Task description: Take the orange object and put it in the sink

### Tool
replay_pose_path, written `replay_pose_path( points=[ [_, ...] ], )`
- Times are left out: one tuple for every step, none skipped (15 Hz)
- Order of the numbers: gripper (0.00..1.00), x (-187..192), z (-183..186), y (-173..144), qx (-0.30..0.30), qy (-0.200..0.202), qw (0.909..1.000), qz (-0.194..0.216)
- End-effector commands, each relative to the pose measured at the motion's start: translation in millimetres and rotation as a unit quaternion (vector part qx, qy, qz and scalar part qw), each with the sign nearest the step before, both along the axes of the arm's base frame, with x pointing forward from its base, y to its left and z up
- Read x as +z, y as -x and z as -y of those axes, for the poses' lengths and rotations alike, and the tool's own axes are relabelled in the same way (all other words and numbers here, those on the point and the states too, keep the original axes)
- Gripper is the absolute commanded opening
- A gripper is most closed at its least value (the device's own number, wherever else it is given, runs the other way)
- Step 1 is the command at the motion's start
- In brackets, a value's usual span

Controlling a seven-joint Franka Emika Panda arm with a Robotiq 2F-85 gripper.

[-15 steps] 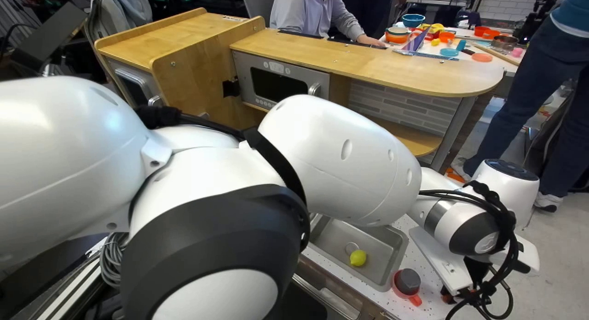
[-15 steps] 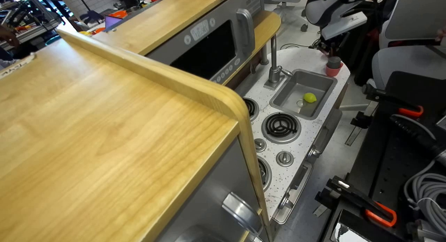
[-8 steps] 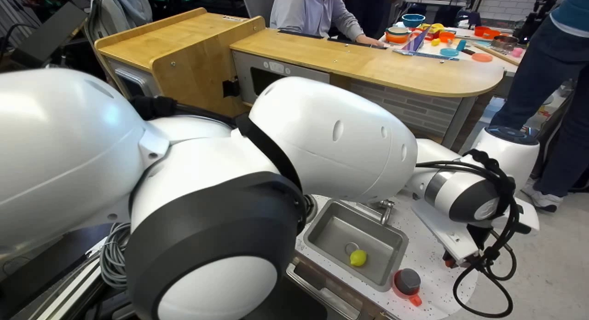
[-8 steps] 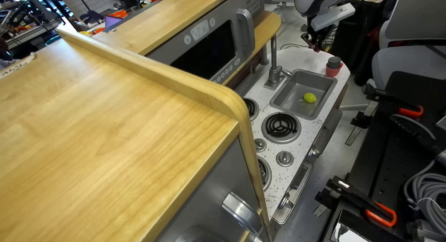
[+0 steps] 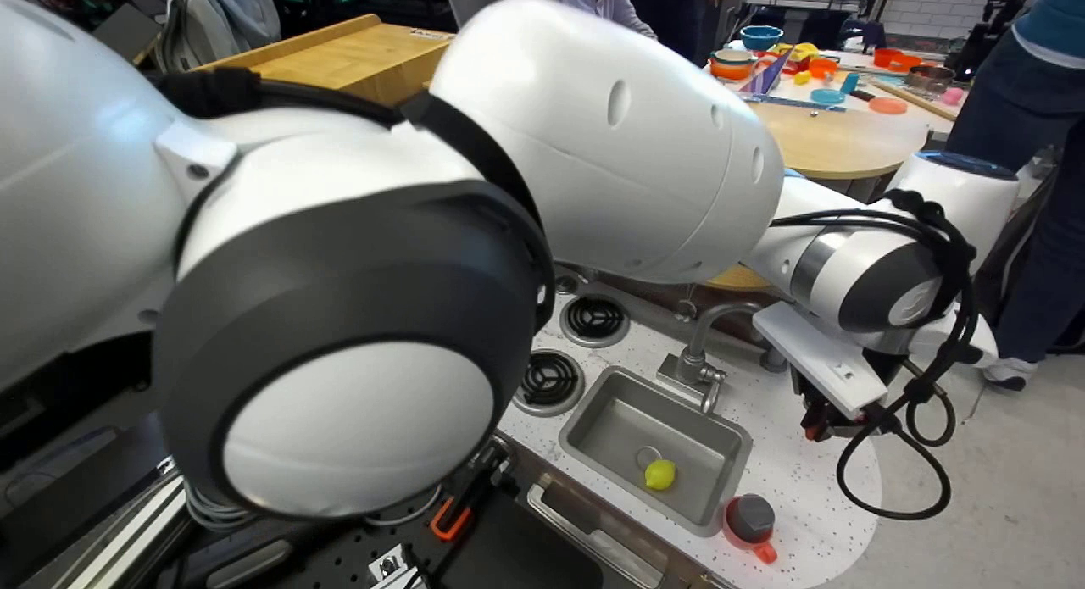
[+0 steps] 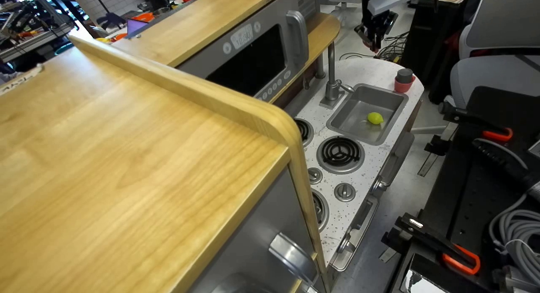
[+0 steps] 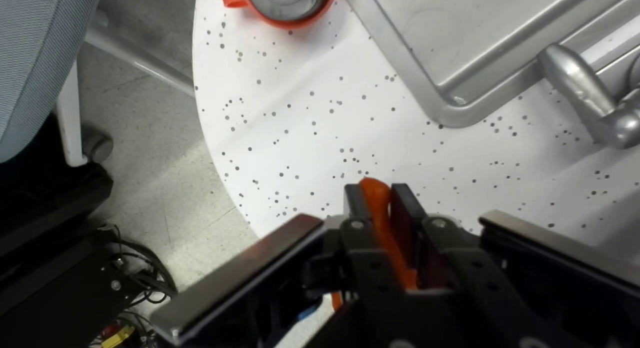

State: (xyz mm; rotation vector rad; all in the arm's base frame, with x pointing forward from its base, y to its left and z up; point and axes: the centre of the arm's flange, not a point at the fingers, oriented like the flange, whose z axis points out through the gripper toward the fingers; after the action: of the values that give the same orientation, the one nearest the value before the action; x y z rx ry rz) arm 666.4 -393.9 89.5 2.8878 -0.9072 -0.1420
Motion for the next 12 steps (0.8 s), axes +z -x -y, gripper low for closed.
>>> replay_pose_path(
  points=[
    [0.04,43,-48,44,0.019,-0.035,0.9989,-0.025],
    [0.04,45,-58,47,0.036,-0.037,0.9982,-0.030],
    [0.04,44,-66,49,0.052,-0.039,0.9972,-0.036],
    [0.04,45,-75,50,0.068,-0.041,0.9959,-0.043],
    [0.04,45,-85,51,0.082,-0.044,0.9944,-0.050],
    [0.04,45,-95,54,0.091,-0.044,0.9932,-0.057],
    [0.04,46,-107,56,0.102,-0.044,0.9917,-0.064],
    [0.04,45,-119,59,0.111,-0.047,0.9902,-0.069],
    [0.04,45,-126,65,0.119,-0.053,0.9888,-0.073],
    [0.04,46,-133,71,0.129,-0.058,0.9869,-0.077],
    [0.04,45,-142,77,0.142,-0.065,0.9842,-0.082],
    [0.04,46,-152,82,0.154,-0.068,0.9818,-0.088]
  ],
)
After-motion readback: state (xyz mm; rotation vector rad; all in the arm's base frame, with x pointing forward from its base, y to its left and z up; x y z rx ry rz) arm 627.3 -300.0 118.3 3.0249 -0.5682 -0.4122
